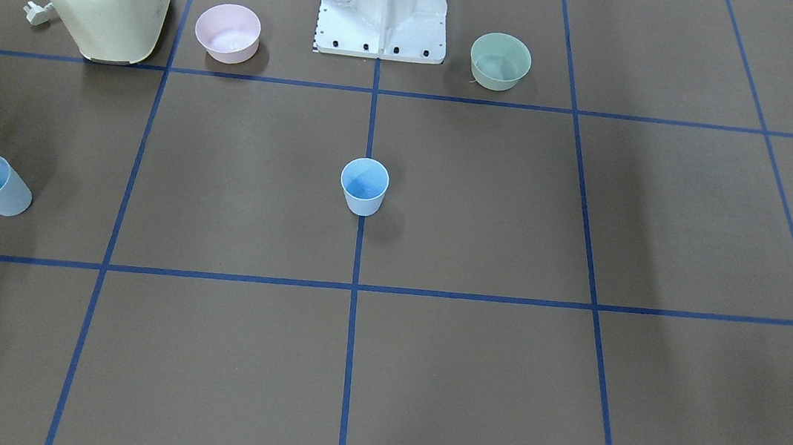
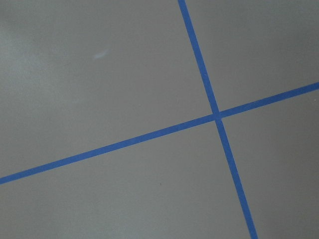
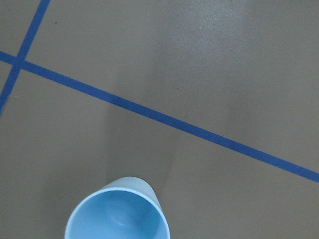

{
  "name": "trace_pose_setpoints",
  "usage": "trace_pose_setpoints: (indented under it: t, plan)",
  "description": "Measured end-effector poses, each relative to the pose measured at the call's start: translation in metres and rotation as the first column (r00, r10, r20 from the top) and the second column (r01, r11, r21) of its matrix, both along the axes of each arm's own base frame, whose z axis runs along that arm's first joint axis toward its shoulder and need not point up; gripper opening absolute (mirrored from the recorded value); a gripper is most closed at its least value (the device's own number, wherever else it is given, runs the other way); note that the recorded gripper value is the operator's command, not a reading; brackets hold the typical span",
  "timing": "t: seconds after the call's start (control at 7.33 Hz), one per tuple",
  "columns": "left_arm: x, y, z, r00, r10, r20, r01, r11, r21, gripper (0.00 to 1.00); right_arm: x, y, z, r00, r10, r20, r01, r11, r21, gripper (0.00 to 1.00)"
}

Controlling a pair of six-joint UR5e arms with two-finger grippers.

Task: Stack blue cups with both arms
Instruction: 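Grasp the light-blue cup with the right gripper and lift it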

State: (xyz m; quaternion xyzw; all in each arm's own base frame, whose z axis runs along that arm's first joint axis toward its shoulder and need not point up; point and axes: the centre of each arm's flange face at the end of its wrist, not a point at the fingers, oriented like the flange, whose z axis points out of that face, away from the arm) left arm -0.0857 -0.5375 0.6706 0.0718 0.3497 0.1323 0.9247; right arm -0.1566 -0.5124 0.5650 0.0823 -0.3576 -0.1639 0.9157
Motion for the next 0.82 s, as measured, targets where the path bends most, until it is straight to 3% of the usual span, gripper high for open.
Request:
trace_pose_setpoints:
  t: [0.27, 0.82]
  plan:
    - [0.000, 0.000, 0.001, 1.000, 0.000, 0.000, 0.000, 1.000, 0.000, 0.98, -0.012, 0.003, 0.010, 1.000, -0.021, -0.011, 0.021, 1.000, -0.016, 0.00]
    - [0.001, 0.003, 0.004, 1.000, 0.002, 0.000, -0.002, 1.000, -0.006, 0.98, -0.019, -0.001, 0.000, 0.999, -0.040, 0.010, 0.039, 0.999, 0.024, 0.00]
